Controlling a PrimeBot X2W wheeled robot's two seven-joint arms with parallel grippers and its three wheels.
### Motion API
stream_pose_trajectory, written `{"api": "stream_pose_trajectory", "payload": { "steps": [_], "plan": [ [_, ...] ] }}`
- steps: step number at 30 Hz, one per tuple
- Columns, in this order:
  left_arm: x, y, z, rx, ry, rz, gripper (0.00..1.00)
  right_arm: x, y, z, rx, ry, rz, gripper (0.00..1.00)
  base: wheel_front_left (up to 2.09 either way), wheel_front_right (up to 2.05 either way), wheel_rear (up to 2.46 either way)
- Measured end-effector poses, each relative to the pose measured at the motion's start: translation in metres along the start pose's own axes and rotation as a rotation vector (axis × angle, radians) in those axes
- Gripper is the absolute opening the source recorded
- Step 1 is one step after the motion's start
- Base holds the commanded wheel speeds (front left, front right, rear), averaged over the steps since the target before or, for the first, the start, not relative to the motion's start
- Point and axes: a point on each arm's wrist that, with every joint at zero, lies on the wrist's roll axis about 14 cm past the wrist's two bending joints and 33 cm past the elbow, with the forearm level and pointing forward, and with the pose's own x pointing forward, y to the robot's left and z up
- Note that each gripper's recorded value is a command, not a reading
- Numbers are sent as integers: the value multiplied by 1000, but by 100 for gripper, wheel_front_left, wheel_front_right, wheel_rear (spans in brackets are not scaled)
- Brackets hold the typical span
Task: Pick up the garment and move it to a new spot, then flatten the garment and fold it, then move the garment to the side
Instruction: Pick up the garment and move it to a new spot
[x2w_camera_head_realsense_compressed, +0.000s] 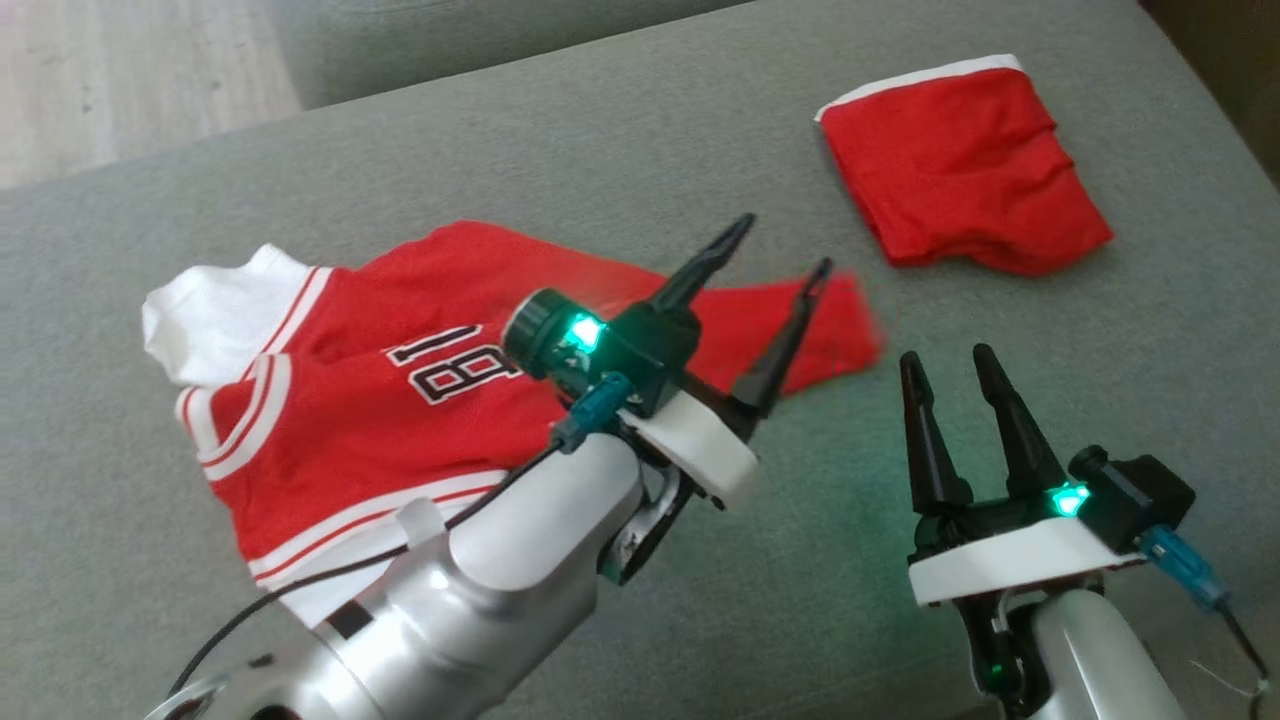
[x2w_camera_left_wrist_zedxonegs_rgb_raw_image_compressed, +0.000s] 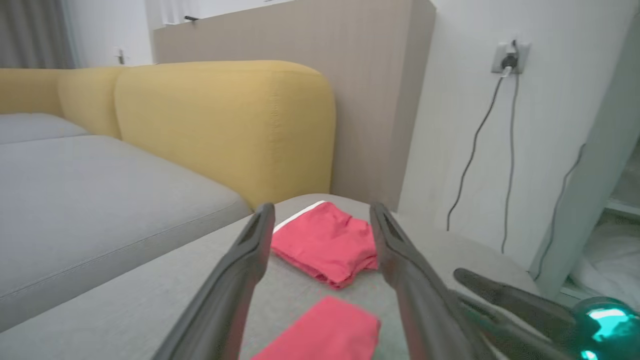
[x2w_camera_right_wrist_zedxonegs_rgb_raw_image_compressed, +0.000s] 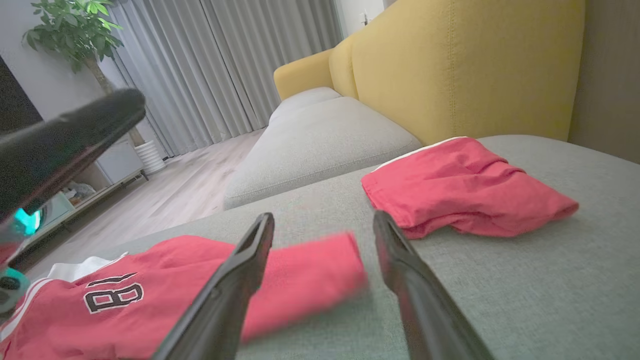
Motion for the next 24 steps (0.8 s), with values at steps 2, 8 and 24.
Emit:
{"api": "stream_pose_trajectory", "payload": {
  "steps": [2, 8, 24],
  "plan": [
    [-4, 10, -3, 4, 11, 37, 100, 2, 4, 0, 2, 0, 12, 100, 0, 0, 0],
    [-21, 57, 12, 48, -20, 202, 100, 12, 15, 4, -2, -15, 51, 100, 0, 0, 0],
    [-211, 148, -24, -26, 10, 778, 100, 22, 43, 4, -31, -23, 142, 100, 0, 0, 0]
  ]
}}
